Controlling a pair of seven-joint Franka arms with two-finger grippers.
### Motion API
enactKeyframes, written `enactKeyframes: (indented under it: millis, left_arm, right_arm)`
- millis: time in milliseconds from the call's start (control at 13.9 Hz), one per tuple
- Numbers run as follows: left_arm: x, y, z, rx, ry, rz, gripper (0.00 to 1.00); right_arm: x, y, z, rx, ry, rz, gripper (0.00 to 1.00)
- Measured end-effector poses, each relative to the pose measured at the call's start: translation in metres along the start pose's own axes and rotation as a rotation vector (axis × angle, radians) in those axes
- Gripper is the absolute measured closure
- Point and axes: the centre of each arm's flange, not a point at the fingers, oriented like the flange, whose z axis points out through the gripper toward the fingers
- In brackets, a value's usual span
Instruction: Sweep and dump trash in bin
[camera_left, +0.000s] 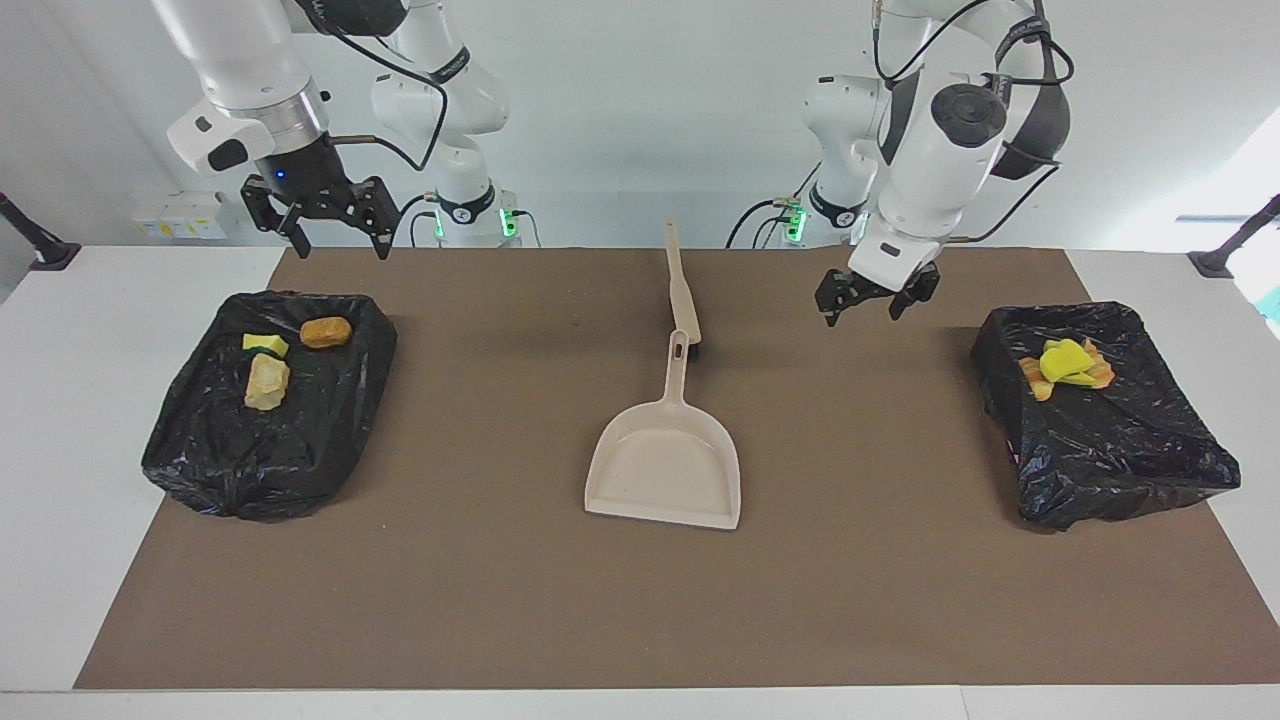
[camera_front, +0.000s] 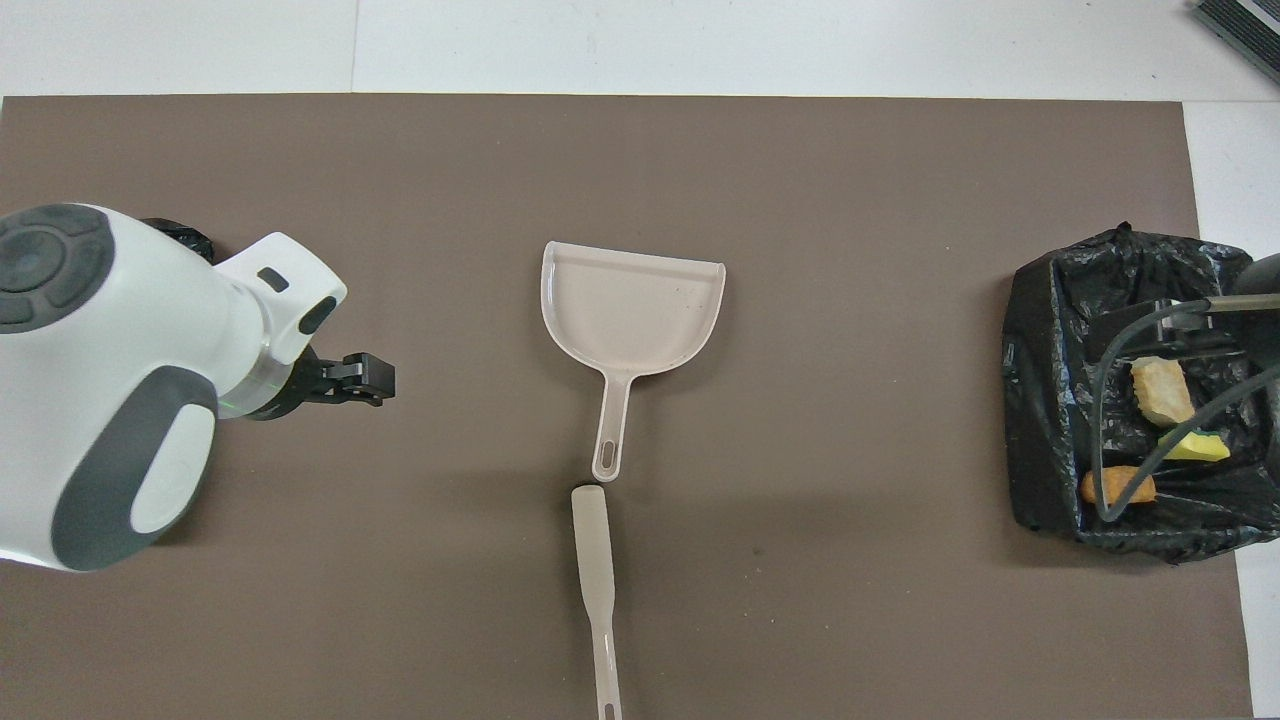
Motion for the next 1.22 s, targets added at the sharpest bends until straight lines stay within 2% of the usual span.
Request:
enactKeyframes:
  millis: [360, 576, 791, 1007, 1223]
  left_arm:
    - [0.007, -0.082, 0.001, -0.008, -0.058, 0.106, 0.0]
    - [0.008, -0.115, -0.008, -0.017, -0.058, 0.122, 0.0]
    - [0.0, -0.116, -0.055, -0.016, -0.054, 0.122, 0.0]
    - [-0.014, -0.123, -0.111, -0.017, -0.01, 0.11, 0.0]
    - [-0.025, -0.134, -0.139, -0.02, 0.033, 0.091, 0.0]
  right_arm:
    - [0.0, 0.0, 0.0, 0.0, 0.0, 0.0, 0.0]
    - [0.0, 0.0, 0.0, 0.0, 0.0, 0.0, 0.0]
    - [0.0, 0.0, 0.0, 0.0, 0.0, 0.0, 0.0]
    - [0.0, 0.0, 0.0, 0.0, 0.0, 0.0, 0.0]
    - [0.0, 0.004, 0.0, 0.0, 0.0, 0.007, 0.0]
